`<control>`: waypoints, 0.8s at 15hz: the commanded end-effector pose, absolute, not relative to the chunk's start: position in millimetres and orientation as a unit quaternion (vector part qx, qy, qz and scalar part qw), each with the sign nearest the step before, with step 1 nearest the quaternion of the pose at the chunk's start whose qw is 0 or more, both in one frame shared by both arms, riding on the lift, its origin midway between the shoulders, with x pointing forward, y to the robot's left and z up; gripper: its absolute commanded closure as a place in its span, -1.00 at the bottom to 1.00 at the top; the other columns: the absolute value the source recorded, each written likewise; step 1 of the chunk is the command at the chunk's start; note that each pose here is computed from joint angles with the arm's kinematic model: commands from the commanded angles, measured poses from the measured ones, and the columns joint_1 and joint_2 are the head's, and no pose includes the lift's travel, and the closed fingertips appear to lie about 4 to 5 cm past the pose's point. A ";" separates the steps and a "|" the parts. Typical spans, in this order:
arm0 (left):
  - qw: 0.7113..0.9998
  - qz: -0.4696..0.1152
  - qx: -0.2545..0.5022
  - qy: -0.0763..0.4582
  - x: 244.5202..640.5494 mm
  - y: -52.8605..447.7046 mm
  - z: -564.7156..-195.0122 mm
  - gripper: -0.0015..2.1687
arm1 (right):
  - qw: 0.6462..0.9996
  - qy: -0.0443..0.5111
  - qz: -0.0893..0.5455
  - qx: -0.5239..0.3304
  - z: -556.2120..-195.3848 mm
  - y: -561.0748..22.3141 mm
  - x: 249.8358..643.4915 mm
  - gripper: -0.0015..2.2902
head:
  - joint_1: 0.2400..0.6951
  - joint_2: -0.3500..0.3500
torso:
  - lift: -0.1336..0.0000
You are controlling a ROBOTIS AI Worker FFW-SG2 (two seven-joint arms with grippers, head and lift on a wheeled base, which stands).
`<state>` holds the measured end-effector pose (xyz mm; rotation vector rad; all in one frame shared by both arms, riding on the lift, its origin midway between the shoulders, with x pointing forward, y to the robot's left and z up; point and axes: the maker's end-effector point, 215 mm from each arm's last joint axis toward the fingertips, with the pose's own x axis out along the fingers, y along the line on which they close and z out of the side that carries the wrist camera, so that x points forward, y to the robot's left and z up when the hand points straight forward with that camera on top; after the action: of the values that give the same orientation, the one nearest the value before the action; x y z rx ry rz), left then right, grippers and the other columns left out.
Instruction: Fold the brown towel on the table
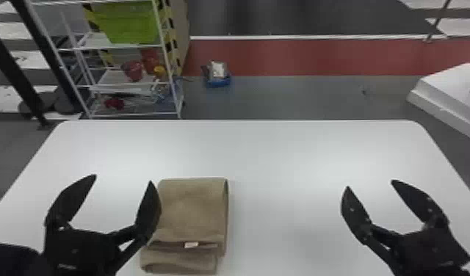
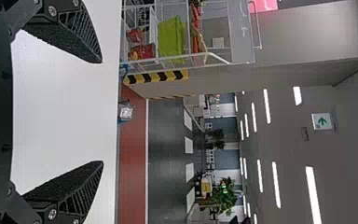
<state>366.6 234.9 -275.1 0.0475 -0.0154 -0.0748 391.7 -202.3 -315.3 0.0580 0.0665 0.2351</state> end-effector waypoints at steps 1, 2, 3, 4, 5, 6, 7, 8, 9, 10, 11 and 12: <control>0.999 -0.037 0.024 -0.009 367.7 236.2 -273.9 -0.98 | 0.992 0.033 0.118 0.029 -314.5 -201.6 393.8 -0.89 | 1.00 0.14 | -0.85; 0.999 -0.037 0.023 -0.008 368.9 236.2 -274.9 -0.98 | 0.992 0.032 0.119 0.030 -313.9 -200.8 394.2 -0.89 | 1.00 0.14 | -0.85; 0.999 -0.037 0.023 -0.008 369.6 236.3 -275.5 -0.98 | 0.992 0.032 0.118 0.029 -313.6 -201.5 395.1 -0.89 | 1.00 0.15 | -0.85; 0.999 -0.037 0.023 -0.008 370.4 236.1 -275.2 -0.98 | 0.992 0.032 0.118 0.029 -313.0 -201.5 395.6 -0.89 | 1.00 0.15 | -0.85; 0.999 -0.038 0.023 -0.010 371.2 235.3 -274.1 -0.98 | 0.992 0.031 0.118 0.029 -312.4 -201.5 396.1 -0.89 | 1.00 0.15 | -0.85; 0.999 -0.038 0.023 -0.010 372.1 235.4 -273.9 -0.98 | 0.992 0.031 0.118 0.029 -312.1 -202.3 397.1 -0.89 | 1.00 0.15 | -0.85; 0.999 -0.038 0.023 -0.007 372.9 235.5 -275.5 -0.98 | 0.992 0.033 0.118 0.029 -313.0 -201.8 398.2 -0.89 | 1.00 0.15 | -0.85; 0.999 -0.039 0.023 -0.004 373.7 235.3 -277.2 -0.99 | 0.992 0.035 0.118 0.029 -313.5 -202.5 399.1 -0.89 | 1.00 0.14 | -0.85; 0.999 -0.040 0.022 -0.003 373.7 234.7 -278.1 -0.98 | 0.992 0.034 0.118 0.029 -312.9 -202.5 399.6 -0.89 | 1.00 0.14 | -0.85; 0.999 -0.041 0.021 -0.002 374.1 234.9 -278.4 -0.98 | 0.992 0.035 0.118 0.028 -313.3 -202.4 400.0 -0.89 | 1.00 0.14 | -0.85; 0.999 -0.041 0.021 -0.002 374.6 234.8 -277.9 -0.98 | 0.992 0.035 0.118 0.028 -313.3 -203.2 400.0 -0.89 | 1.00 0.14 | -0.85; 0.999 -0.041 0.020 -0.001 375.1 234.8 -278.3 -0.98 | 0.992 0.035 0.117 0.029 -313.2 -203.2 400.0 -0.89 | 1.00 0.14 | -0.85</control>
<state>374.3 234.7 -278.6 0.0420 -0.0027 -0.0826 400.0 -202.7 -313.1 0.0571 0.0690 0.2365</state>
